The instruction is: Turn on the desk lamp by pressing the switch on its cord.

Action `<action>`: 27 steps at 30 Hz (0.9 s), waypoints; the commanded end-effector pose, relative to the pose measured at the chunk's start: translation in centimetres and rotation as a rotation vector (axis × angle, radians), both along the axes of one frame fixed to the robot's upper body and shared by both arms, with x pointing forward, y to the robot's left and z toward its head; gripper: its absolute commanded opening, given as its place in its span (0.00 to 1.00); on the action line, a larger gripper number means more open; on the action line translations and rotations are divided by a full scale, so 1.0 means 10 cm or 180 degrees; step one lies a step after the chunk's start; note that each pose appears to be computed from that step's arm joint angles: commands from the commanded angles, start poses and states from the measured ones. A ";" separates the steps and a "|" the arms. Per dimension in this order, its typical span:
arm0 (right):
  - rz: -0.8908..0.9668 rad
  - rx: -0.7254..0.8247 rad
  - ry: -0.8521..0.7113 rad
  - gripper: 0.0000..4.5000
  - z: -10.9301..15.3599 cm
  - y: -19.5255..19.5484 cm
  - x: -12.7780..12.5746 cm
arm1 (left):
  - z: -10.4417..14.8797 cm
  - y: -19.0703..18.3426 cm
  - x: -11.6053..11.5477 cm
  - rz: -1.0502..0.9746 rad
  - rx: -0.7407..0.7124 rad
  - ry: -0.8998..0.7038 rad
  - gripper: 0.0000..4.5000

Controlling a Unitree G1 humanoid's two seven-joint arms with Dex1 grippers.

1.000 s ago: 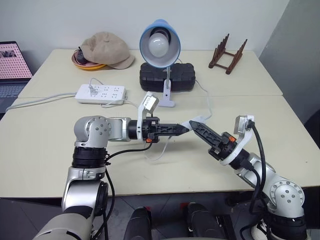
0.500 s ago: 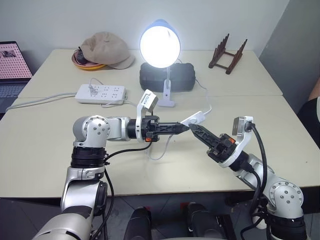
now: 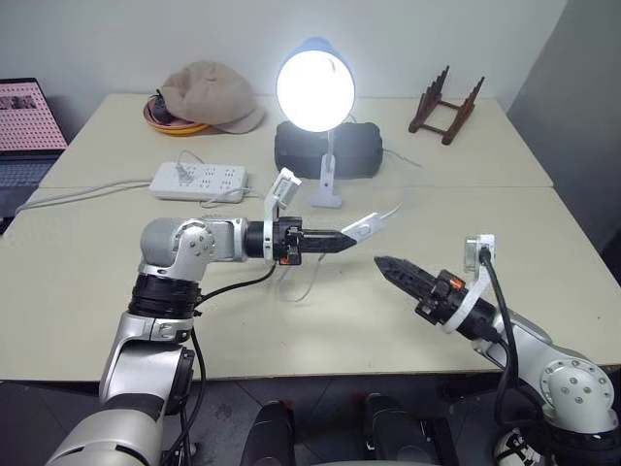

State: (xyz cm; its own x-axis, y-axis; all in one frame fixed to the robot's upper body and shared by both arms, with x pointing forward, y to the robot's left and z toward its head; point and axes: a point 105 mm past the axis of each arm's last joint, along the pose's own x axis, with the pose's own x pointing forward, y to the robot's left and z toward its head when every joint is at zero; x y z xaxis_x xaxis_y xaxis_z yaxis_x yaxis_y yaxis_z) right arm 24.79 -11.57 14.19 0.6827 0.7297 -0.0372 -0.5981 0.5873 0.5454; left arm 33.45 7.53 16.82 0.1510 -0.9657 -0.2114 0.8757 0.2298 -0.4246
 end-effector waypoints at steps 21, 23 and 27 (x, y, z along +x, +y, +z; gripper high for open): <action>0.0155 -0.2034 -0.1499 1.00 -0.09 -0.04 -0.08 | -0.48 0.15 0.28 -0.0611 0.1366 -0.1952 0.48; 0.0214 -0.2037 -0.1495 1.00 -0.10 -0.05 -0.09 | -0.40 0.24 0.25 -0.0578 0.1339 -0.1921 0.59; 0.0383 -0.2137 -0.1519 1.00 -0.12 -0.12 -0.04 | -0.21 0.71 0.13 -0.0297 0.1490 -0.1939 0.79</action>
